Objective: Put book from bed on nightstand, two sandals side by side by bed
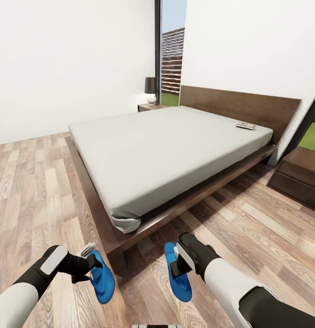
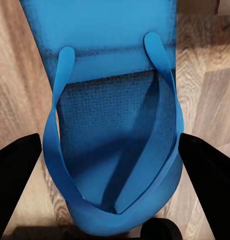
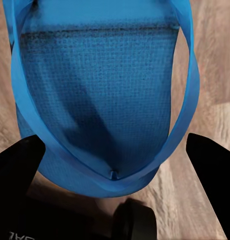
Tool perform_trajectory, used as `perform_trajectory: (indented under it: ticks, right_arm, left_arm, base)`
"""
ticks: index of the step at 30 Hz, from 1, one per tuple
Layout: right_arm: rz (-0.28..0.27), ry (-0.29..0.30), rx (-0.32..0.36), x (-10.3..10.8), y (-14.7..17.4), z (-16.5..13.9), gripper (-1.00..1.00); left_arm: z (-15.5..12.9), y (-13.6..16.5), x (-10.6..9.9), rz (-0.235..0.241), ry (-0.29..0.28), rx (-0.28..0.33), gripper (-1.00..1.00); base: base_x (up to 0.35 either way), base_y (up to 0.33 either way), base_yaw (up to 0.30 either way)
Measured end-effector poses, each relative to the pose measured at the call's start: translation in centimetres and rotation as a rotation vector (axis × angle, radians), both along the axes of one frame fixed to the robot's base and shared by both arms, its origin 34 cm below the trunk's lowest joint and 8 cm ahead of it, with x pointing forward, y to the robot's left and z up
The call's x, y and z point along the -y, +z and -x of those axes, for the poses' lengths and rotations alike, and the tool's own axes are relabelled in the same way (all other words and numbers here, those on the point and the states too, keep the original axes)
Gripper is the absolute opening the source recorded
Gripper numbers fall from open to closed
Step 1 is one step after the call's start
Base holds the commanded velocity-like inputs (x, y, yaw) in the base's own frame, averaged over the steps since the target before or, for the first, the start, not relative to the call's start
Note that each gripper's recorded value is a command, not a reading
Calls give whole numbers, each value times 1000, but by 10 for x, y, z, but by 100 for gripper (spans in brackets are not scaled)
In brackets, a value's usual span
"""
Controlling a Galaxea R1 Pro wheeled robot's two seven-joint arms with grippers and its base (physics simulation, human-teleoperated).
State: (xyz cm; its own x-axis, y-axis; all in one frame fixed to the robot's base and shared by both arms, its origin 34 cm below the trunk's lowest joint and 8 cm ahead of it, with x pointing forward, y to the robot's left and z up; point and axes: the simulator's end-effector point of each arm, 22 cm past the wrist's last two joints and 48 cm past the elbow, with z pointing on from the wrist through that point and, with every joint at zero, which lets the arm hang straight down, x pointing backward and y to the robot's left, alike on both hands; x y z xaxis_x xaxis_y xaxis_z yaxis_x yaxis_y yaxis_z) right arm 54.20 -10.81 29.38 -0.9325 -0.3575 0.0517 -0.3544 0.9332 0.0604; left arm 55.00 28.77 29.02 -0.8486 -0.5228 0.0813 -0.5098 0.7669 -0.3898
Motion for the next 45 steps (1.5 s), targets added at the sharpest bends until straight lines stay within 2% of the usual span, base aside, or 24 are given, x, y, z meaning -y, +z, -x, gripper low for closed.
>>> perform_trajectory:
  ticks: [7, 13, 22, 33, 40, 45]
  right_arm:
    - [18, 24, -18, 2, -14, 5, -100]
    - [5, 16, -18, 0, -27, 6, -100]
    - [-1, 17, -39, -1, -48, 12, -100]
    - [0, 20, -89, -1, -74, 26, -100]
    - [68, 34, -97, 14, -91, 30, -100]
    - [81, 37, -112, 17, -101, 35, -100]
  left_arm:
    - [7, -14, -9, -11, 2, -32, -100]
    - [13, -25, -11, -12, 6, -54, -100]
    - [23, -44, -20, -23, 10, -95, -100]
    - [37, -69, -21, -22, 11, -146, -100]
    - [47, -84, -21, -22, 11, -181, -100]
    - [55, -95, -21, -21, 11, -205, -100]
  base:
    - [0, 0, 0]
    - [0, 0, 20]
    - [0, 0, 194]
    - [0, 0, 223]
    - [0, 0, 219]
    - [0, 0, 216]
